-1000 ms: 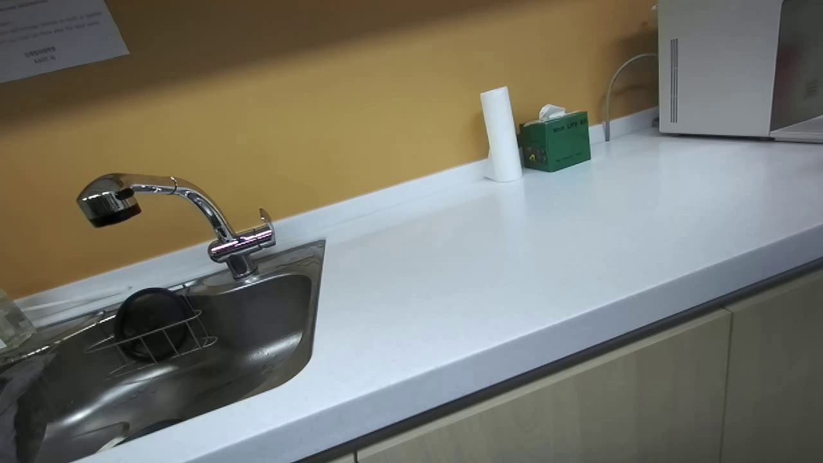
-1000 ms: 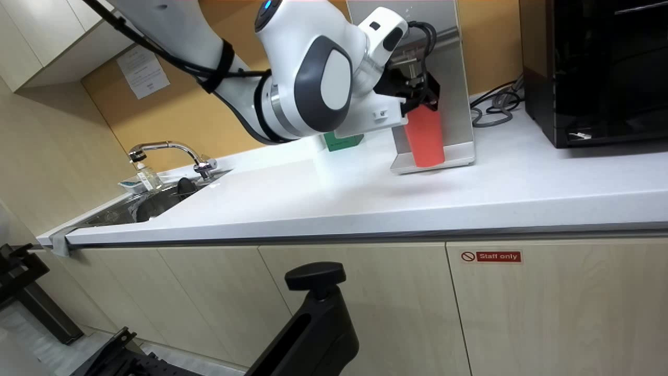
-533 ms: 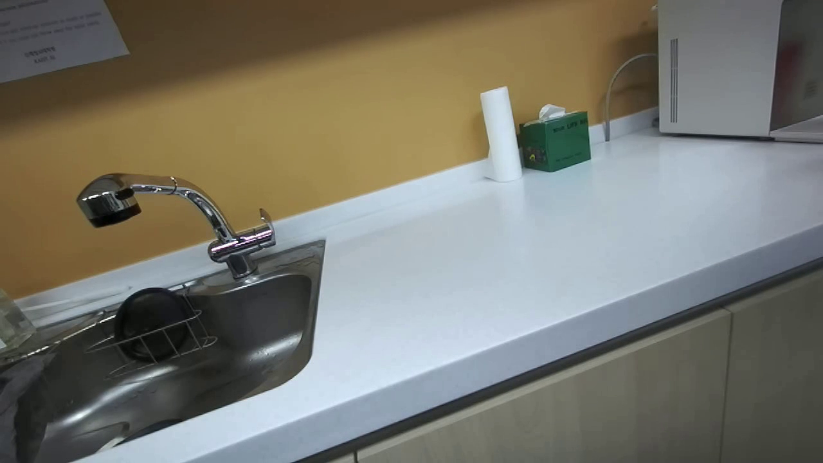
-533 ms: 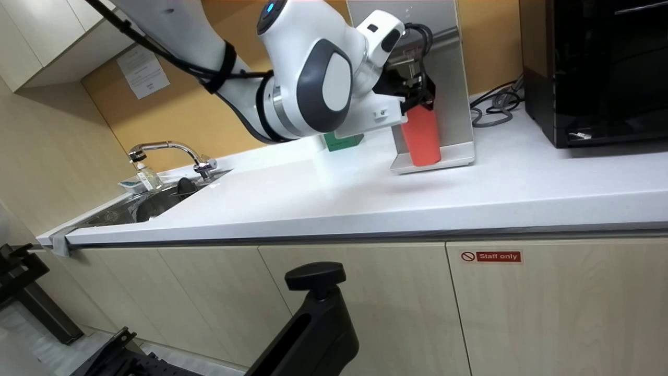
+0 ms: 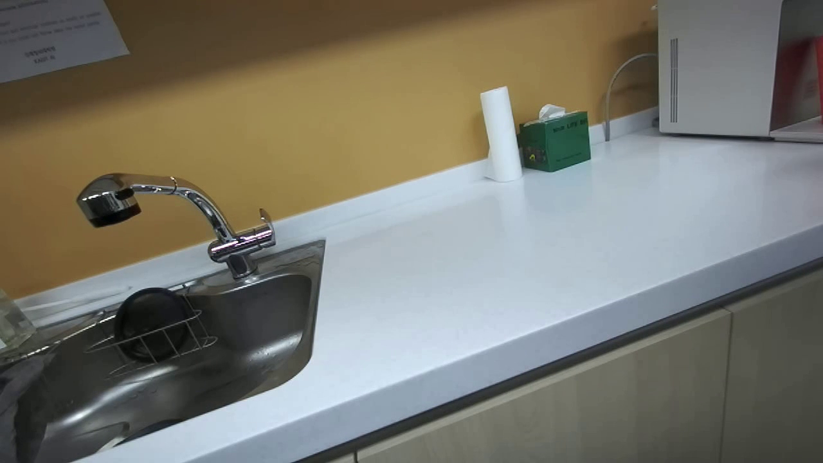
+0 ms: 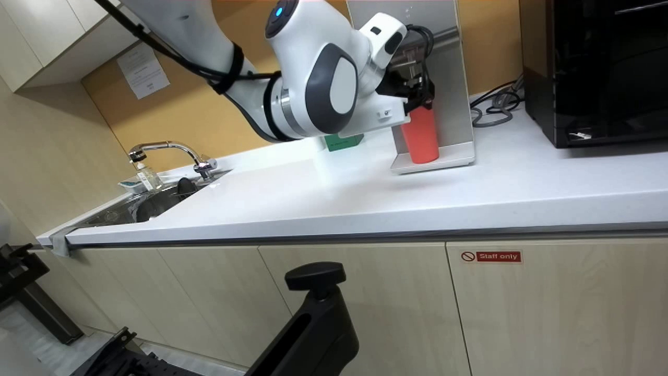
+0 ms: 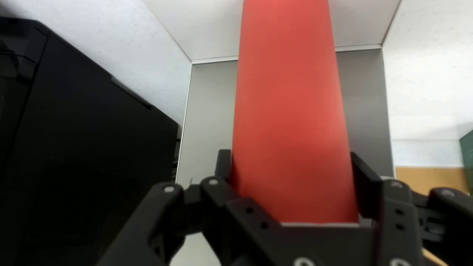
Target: Move the cup to the dispenser
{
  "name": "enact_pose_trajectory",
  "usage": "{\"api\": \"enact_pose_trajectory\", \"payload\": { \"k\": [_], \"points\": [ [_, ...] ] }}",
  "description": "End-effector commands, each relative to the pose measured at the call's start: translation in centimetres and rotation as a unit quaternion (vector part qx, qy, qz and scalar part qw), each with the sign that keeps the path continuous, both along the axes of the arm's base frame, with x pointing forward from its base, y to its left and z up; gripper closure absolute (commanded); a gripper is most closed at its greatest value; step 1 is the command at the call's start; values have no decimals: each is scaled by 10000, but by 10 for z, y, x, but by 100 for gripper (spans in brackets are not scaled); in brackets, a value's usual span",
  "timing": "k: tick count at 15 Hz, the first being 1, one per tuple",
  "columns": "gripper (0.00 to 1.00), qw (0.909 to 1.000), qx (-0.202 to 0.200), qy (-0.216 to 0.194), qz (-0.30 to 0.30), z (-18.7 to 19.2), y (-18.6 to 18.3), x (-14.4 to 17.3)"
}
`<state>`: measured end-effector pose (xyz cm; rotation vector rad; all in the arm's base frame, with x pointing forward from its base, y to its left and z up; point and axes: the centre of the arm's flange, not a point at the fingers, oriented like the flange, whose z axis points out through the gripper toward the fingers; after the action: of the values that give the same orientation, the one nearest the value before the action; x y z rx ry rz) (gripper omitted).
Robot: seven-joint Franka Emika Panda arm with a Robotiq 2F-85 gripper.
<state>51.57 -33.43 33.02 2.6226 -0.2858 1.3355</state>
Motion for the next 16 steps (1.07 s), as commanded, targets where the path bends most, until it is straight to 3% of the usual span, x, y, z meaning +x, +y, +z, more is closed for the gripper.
{"api": "enact_pose_trajectory", "payload": {
  "k": [1, 11, 16],
  "points": [
    [1, 9999, -25, -143, 23, -16, 9, -6],
    [0, 9996, -247, -45, -157, 0, 13, -20],
    [0, 9996, -95, 104, -230, -6, 11, -24]
  ]
}}
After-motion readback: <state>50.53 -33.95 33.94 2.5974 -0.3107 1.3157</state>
